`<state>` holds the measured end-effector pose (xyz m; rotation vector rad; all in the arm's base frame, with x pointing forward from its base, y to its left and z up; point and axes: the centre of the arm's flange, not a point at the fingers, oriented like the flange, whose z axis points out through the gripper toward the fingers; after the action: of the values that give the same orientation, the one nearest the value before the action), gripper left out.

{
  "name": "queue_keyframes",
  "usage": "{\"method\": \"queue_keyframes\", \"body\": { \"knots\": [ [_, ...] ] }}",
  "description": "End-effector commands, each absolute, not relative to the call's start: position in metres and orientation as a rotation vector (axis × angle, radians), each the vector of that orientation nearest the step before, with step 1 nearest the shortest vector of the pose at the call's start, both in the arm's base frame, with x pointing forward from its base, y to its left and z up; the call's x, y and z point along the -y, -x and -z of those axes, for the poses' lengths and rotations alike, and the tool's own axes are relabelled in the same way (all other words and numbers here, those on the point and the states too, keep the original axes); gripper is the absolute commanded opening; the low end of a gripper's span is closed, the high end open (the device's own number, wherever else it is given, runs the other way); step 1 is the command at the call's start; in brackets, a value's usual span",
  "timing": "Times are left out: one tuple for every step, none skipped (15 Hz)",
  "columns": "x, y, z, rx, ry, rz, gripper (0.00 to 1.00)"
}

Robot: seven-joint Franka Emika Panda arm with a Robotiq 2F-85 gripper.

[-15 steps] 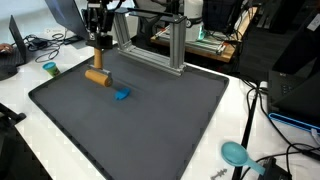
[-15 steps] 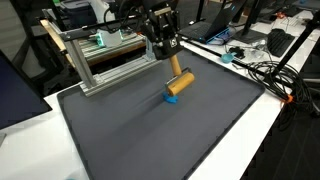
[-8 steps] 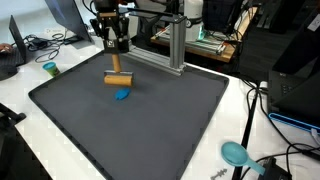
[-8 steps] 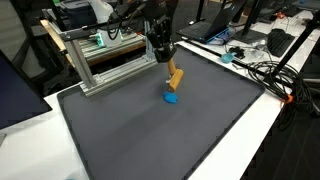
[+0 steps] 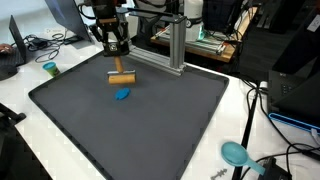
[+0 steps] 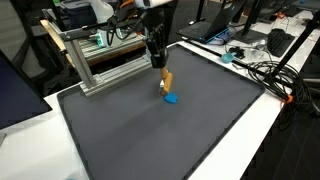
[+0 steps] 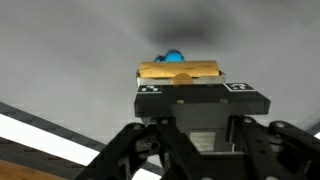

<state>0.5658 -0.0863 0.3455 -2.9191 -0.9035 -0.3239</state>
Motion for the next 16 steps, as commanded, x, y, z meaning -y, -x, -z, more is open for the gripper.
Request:
{"method": "queue_keyframes", "body": {
  "knots": [
    [0.08, -0.568, -0.332, 0.941, 2.934, 0.361, 0.22],
    [0.079, -0.568, -0.329, 0.942, 2.936, 0.392, 0.22],
    [0.078, -0.569, -0.327, 0.945, 2.943, 0.428, 0.22],
    [0.076, -0.57, -0.325, 0.961, 2.944, 0.45, 0.22],
    [0.075, -0.57, -0.322, 0.993, 2.942, 0.463, 0.22],
    [0.072, -0.569, -0.32, 1.055, 2.926, 0.47, 0.22],
    [0.07, -0.569, -0.318, 1.108, 2.911, 0.471, 0.22],
    [0.068, -0.569, -0.317, 1.153, 2.898, 0.46, 0.22],
    [0.067, -0.569, -0.315, 1.193, 2.877, 0.461, 0.22],
    [0.065, -0.568, -0.313, 1.216, 2.867, 0.452, 0.22],
    [0.062, -0.568, -0.309, 1.236, 2.85, 0.435, 0.22],
    [0.061, -0.569, -0.306, 1.259, 2.841, 0.422, 0.22],
    [0.061, -0.57, -0.3, 1.276, 2.838, 0.385, 0.22],
    [0.061, -0.571, -0.295, 1.278, 2.834, 0.36, 0.22],
    [0.064, -0.573, -0.29, 1.272, 2.835, 0.338, 0.22],
    [0.067, -0.575, -0.288, 1.261, 2.842, 0.326, 0.22]
  ]
}}
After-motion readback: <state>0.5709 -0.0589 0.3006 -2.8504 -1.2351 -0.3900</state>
